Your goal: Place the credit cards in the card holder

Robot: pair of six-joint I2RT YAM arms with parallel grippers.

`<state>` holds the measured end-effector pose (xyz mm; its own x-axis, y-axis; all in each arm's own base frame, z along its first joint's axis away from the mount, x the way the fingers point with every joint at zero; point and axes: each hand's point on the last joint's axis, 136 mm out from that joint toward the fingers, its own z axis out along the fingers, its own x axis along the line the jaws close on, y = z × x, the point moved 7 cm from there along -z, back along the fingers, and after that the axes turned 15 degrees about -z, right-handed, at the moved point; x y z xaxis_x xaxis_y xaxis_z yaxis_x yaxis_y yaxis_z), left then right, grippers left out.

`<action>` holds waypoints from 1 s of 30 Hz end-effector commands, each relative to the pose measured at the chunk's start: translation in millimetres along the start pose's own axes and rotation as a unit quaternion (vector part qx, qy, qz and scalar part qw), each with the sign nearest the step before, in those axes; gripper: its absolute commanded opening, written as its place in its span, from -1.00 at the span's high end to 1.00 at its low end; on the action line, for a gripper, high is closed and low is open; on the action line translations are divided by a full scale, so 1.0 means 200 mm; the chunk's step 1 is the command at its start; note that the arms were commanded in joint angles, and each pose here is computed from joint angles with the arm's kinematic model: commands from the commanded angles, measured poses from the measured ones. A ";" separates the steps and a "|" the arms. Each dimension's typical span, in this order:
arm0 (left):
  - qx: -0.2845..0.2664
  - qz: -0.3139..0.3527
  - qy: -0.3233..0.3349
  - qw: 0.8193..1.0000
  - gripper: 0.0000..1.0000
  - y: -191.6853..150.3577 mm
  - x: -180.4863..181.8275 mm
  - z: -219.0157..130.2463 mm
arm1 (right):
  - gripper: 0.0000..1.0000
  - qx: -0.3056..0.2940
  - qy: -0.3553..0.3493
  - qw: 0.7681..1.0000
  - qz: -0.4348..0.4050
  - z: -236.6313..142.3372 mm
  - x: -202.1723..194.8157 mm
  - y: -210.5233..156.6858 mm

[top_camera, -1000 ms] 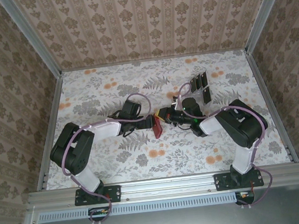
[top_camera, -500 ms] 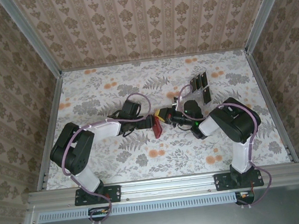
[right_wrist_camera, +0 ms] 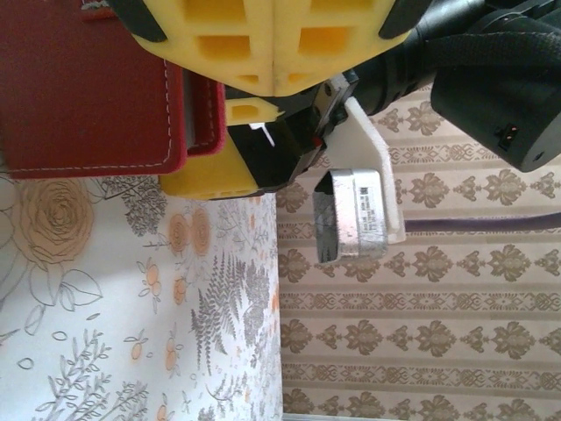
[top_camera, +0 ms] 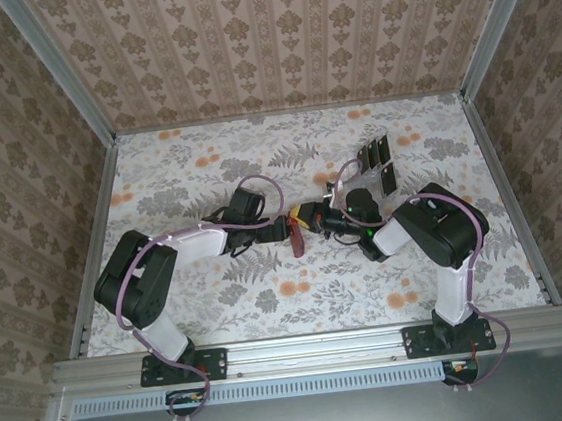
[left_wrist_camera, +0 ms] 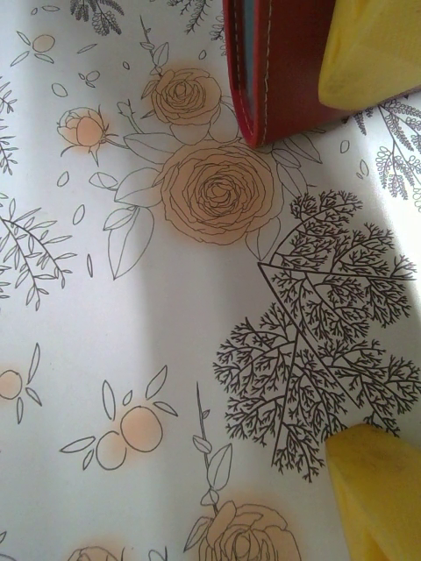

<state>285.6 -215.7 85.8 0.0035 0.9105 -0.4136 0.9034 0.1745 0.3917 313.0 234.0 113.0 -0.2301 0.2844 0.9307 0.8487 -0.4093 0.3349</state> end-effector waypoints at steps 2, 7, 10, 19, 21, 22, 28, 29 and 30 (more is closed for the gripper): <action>0.043 -0.011 0.116 0.992 -1.00 -0.10 0.26 0.03 | 1.00 0.025 -0.057 0.998 0.008 0.00 -0.14 -0.05; 0.039 -0.010 0.106 0.994 -1.00 -0.08 0.24 0.01 | 0.55 0.031 -0.091 0.995 0.001 -0.02 -0.18 -0.05; 0.040 -0.009 0.103 0.994 -1.00 -0.07 0.23 0.01 | 0.28 0.035 -0.108 0.994 -0.009 -0.03 -0.18 -0.04; 0.034 -0.009 0.101 0.994 -0.99 -0.06 0.22 0.00 | 0.05 0.040 -0.165 0.984 -0.059 -0.12 -0.05 0.03; 0.031 -0.008 0.100 0.995 -1.00 -0.04 0.21 -0.01 | 0.05 0.044 -0.191 0.978 -0.067 -0.15 -0.02 0.03; 0.029 -0.006 0.099 0.995 -0.99 -0.03 0.21 -0.02 | 0.05 0.048 -0.208 0.974 -0.068 -0.17 -0.02 0.03; 0.014 -0.015 0.092 0.996 -1.00 0.03 0.20 -0.07 | 0.05 0.098 -0.361 0.919 -0.121 -0.23 0.10 -0.02; 0.013 -0.019 0.092 0.996 -1.00 0.03 0.21 -0.07 | 0.05 0.106 -0.381 0.909 -0.132 -0.22 0.13 -0.03; 0.012 -0.023 0.093 0.995 -0.99 0.03 0.21 -0.07 | 0.06 0.112 -0.394 0.901 -0.142 -0.21 0.15 -0.03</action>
<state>292.2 -194.4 89.1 -0.0492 0.9245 -0.3780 0.9027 0.2031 0.3793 300.3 219.6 150.6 -0.1481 0.7828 0.6044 0.8703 -0.1872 0.4556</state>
